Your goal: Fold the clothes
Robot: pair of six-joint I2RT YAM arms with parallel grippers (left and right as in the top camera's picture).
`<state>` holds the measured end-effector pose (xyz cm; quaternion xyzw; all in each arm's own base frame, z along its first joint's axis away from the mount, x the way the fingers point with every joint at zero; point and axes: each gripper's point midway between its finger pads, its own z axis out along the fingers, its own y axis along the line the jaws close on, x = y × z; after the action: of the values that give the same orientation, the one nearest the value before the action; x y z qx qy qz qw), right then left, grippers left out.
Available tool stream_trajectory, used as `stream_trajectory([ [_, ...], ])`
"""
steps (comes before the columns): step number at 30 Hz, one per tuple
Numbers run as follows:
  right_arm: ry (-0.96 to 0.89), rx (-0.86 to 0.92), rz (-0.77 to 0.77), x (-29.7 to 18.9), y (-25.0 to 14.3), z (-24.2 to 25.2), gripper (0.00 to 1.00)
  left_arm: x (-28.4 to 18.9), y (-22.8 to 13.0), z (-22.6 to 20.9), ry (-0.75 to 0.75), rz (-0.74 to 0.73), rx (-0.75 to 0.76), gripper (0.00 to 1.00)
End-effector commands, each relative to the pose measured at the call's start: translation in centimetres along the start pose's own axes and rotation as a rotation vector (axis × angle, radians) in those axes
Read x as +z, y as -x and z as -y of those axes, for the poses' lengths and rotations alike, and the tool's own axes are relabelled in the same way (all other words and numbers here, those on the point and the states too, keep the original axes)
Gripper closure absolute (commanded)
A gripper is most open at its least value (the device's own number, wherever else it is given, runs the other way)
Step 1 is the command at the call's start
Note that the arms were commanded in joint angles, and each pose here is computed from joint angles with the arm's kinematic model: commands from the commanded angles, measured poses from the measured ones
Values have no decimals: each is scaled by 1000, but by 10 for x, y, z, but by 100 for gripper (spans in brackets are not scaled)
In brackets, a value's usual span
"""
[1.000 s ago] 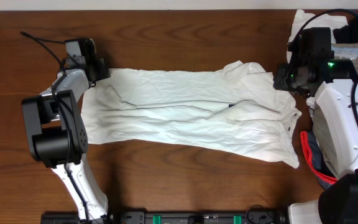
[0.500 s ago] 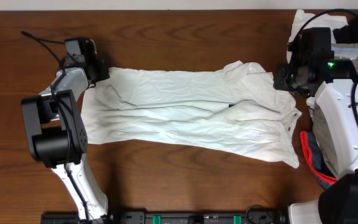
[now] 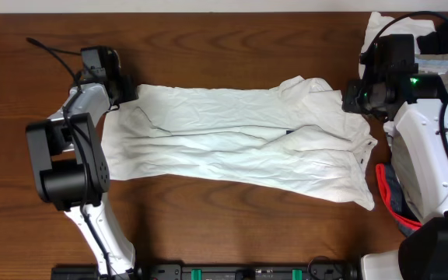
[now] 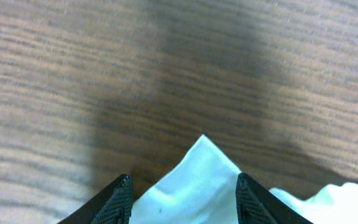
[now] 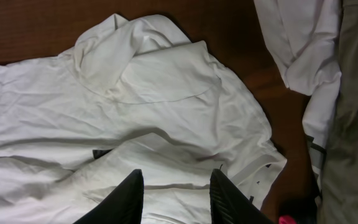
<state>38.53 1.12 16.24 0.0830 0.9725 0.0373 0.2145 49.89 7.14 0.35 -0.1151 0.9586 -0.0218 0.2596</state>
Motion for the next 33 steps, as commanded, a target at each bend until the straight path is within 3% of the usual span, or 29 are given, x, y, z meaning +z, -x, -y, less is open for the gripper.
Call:
stream_trajectory([
  [1, 2, -18, 3, -1, 1, -2, 66, -1, -16, -9, 24, -49, -16, 46],
  [5, 2, -19, 3, -1, 1, -2, 66, -5, -20, -5, 9, -71, -17, 44],
  [12, 3, -19, 3, -1, 1, -2, 67, 3, -29, -1, -3, -97, -12, 30],
  [18, 3, -19, 3, -1, 1, -2, 67, 16, -40, 12, -14, -123, 15, 31],
  [27, 4, -19, 2, -1, 1, -2, 67, 23, -41, 34, -36, -107, 57, 60],
  [30, 4, -19, 2, -1, 1, -3, 67, 23, -41, 33, -36, -110, 60, 77],
  [33, 4, -19, 2, -1, 1, -3, 67, 22, -43, 33, -35, -117, 77, 85],
])
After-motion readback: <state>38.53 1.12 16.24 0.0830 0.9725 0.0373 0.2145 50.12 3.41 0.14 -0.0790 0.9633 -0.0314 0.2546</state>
